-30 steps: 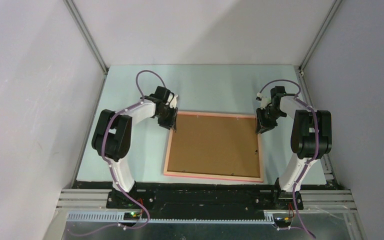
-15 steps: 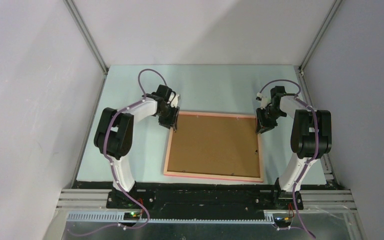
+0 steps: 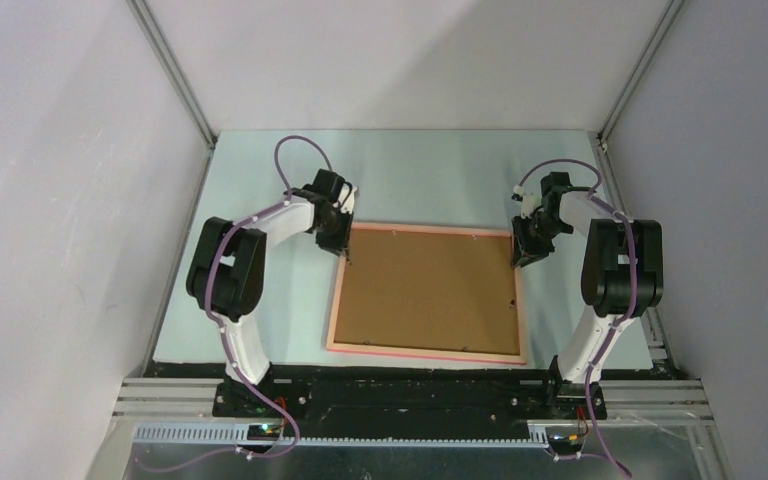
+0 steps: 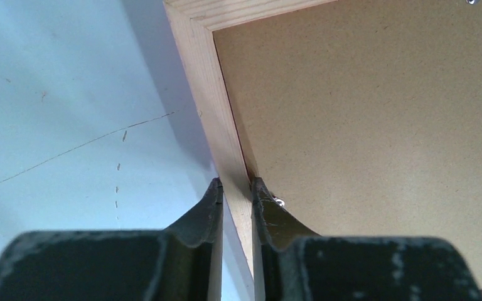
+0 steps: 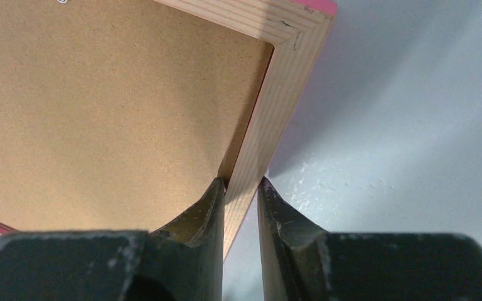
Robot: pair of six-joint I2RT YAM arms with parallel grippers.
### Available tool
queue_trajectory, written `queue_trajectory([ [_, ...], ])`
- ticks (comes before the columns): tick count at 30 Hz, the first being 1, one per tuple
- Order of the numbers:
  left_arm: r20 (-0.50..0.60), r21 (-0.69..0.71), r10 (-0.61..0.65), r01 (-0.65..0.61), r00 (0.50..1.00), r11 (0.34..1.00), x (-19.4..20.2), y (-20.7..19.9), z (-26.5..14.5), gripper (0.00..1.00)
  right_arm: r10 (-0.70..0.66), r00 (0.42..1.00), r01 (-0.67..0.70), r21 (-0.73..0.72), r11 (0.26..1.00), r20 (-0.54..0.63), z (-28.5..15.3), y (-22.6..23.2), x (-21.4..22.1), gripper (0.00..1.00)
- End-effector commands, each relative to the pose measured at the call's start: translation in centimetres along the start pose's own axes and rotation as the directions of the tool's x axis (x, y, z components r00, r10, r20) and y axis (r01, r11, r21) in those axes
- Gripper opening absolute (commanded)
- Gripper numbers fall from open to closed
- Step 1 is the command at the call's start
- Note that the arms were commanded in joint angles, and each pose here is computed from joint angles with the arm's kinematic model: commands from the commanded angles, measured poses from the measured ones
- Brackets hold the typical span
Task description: Put the photo into the frame
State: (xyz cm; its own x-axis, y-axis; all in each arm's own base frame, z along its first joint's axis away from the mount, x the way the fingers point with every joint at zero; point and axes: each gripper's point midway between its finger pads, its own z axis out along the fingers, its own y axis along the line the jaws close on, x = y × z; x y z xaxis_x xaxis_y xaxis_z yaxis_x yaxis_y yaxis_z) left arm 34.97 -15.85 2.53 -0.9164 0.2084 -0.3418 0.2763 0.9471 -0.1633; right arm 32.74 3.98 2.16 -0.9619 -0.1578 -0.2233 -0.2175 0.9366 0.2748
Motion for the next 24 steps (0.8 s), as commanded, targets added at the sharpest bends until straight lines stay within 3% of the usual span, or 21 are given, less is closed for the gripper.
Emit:
queue_trajectory([
  [1, -0.033, -0.024, 0.093, -0.094, 0.995, 0.995, 1.4, 0.5, -0.9, 0.21, -0.034, 0.999, 0.032, -0.054, 0.998, -0.034, 1.2, 1.1, 0.5, 0.0],
  [6, -0.046, 0.009, 0.127, -0.127, 0.991, 0.992, 2.1, 0.0, -1.5, 0.4, -0.034, 0.999, 0.032, -0.056, 0.998, -0.037, 1.2, 1.2, 0.6, 0.0],
  [24, -0.043, 0.052, 0.209, -0.207, 0.977, 0.977, 3.6, -0.5, -4.2, 0.48, -0.03, 0.999, 0.027, -0.061, 0.998, -0.046, 1.3, 1.2, 0.8, 0.0],
])
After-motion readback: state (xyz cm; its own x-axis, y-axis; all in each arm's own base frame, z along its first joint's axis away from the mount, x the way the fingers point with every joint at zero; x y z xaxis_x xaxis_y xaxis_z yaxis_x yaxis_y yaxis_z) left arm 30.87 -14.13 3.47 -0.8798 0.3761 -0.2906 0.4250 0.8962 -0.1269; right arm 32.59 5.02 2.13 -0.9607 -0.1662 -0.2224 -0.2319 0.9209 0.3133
